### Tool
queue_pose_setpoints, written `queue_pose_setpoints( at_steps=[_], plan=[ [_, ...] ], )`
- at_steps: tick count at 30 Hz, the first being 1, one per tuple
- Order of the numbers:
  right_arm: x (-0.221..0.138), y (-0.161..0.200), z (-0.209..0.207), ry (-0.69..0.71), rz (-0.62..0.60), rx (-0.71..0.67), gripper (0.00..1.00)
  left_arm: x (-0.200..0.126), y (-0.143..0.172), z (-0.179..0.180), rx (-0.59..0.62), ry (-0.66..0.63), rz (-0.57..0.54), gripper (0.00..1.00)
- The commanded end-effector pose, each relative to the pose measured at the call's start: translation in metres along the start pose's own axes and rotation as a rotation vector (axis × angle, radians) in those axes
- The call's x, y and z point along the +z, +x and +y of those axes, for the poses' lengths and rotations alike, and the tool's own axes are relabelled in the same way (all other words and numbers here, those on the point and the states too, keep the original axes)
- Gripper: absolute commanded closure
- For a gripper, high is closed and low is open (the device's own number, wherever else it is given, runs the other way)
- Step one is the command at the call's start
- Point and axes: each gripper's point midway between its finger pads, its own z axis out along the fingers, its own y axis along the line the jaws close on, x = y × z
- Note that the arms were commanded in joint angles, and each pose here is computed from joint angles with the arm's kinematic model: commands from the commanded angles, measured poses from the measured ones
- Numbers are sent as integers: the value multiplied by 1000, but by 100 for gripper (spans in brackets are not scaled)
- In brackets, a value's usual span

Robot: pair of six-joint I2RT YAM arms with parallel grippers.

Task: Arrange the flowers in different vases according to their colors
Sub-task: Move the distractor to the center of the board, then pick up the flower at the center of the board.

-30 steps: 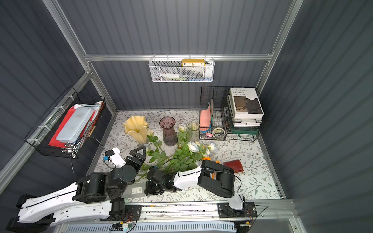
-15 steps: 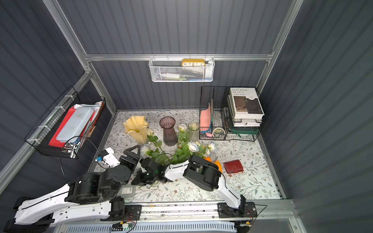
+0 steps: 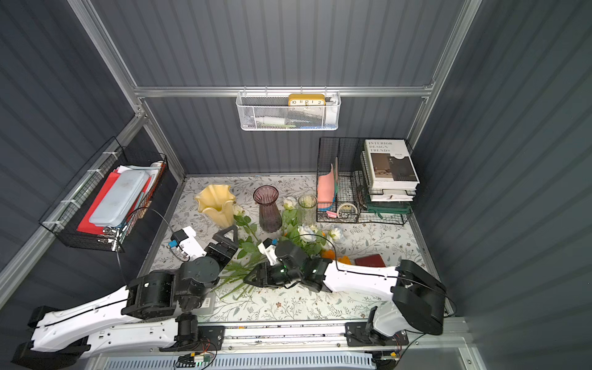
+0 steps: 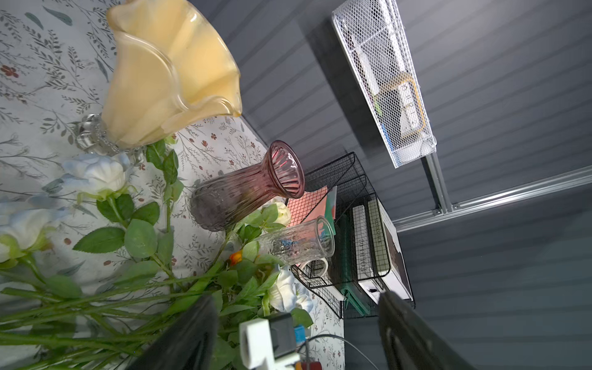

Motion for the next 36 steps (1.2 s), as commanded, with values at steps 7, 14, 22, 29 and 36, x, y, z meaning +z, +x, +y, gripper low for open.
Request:
queue_pose_setpoints(
  at_steps=[7, 14, 22, 29, 36],
  plan=[
    [-132, -8, -103, 505, -207, 29, 52, 94, 40, 0, 231, 36, 213, 18],
    [-156, 0, -126, 517, -269, 82, 52, 117, 88, -3, 392, 140, 365, 19],
    [-106, 7, -101, 350, -79, -39, 55, 107, 71, 32, 291, 96, 319, 22],
    [-101, -16, -112, 474, -129, -25, 55, 118, 93, 38, 379, 97, 410, 26],
    [-117, -21, -118, 484, -178, 2, 55, 135, 113, 67, 394, 23, 499, 41]
  ],
)
